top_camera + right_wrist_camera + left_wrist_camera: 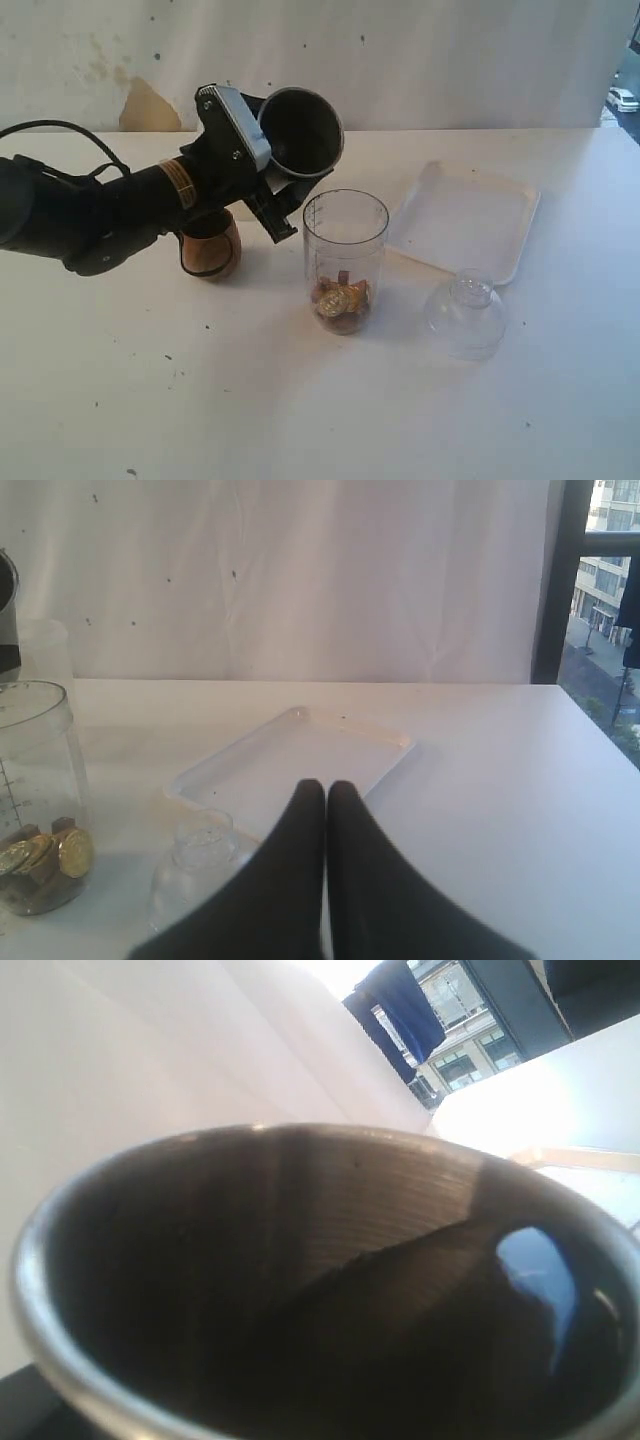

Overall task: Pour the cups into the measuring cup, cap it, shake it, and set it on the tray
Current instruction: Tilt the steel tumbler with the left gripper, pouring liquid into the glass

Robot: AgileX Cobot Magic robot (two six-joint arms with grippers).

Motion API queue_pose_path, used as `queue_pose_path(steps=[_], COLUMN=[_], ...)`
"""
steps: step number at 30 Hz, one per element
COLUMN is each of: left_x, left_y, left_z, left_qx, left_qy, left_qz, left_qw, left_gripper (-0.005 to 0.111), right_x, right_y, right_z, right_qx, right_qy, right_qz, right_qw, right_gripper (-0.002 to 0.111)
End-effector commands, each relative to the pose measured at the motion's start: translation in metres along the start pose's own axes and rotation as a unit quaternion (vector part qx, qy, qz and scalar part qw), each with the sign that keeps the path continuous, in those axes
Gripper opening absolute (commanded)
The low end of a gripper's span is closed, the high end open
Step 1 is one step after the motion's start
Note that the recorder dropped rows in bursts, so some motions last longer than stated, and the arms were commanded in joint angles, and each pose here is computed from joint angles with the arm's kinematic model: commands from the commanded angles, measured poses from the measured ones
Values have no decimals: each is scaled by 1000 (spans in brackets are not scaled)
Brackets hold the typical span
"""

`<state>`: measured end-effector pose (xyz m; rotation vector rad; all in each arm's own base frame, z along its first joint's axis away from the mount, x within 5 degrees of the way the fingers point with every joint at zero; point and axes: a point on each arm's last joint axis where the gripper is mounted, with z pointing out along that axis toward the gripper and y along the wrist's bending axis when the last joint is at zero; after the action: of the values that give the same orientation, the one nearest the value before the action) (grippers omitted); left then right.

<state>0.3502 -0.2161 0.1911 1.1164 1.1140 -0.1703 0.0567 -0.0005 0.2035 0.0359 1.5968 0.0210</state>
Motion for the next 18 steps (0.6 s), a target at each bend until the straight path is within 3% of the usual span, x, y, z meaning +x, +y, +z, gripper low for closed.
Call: queue_pose_path(steps=[1, 18], left_x=[-15, -20], left_y=[13, 11], left_z=[6, 10], left_qx=[-24, 2], left_qy=[-33, -45], left_qz=[12, 66], left_qw=[999, 997], left_gripper=[0, 0], right_x=[0, 0], right_y=[0, 0], right_z=[0, 0], right_qx=[2, 2], right_qy=[-2, -2], right_qz=[1, 1], right_qw=[1000, 1000], right_gripper=[0, 0])
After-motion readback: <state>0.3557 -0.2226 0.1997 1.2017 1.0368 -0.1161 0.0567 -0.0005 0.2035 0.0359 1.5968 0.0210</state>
